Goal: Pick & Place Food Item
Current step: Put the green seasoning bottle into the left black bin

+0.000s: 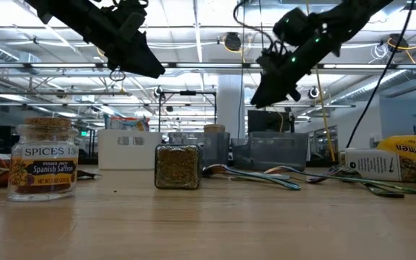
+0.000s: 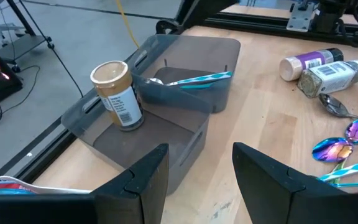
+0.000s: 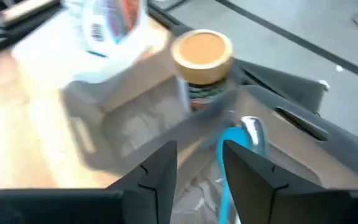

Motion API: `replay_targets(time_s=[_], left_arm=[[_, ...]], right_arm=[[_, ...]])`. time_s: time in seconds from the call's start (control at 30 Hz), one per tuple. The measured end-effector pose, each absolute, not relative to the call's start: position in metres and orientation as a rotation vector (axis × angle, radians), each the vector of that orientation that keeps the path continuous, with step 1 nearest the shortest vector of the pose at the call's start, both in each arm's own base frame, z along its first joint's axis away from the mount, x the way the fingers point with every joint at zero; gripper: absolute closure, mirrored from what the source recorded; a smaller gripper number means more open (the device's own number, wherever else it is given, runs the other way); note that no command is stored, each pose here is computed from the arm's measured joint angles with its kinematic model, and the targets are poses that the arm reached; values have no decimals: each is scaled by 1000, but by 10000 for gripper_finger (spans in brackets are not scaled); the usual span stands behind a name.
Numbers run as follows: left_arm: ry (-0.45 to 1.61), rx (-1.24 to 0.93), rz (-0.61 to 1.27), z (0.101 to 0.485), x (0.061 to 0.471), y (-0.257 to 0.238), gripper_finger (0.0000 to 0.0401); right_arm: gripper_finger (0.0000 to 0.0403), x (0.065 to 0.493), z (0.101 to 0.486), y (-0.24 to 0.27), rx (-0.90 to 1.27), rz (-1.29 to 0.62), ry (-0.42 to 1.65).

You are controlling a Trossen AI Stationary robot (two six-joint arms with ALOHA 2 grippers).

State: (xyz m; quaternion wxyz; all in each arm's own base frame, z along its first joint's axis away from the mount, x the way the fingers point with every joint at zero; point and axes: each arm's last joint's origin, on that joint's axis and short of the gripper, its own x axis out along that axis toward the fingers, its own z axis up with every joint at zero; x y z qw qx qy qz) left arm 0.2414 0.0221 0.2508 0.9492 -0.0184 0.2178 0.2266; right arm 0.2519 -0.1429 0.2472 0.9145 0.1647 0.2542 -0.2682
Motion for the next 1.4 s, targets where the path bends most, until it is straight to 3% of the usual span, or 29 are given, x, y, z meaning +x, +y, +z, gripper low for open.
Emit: replay_targets(time_s=[0.23, 0.57, 1.07, 1.4], left_arm=[[437, -85, 440, 251, 242, 21, 215], [485, -184, 335, 238, 251, 11, 215], [531, -183, 180, 179, 296, -41, 215], [518, -394, 234, 174, 298, -47, 215]], right_arm=[[281, 244, 243, -91, 307, -397, 335], [280, 222, 200, -25, 354, -99, -89], [271, 218, 182, 40, 385, 189, -30], [198, 217, 173, 54, 371, 213, 47]])
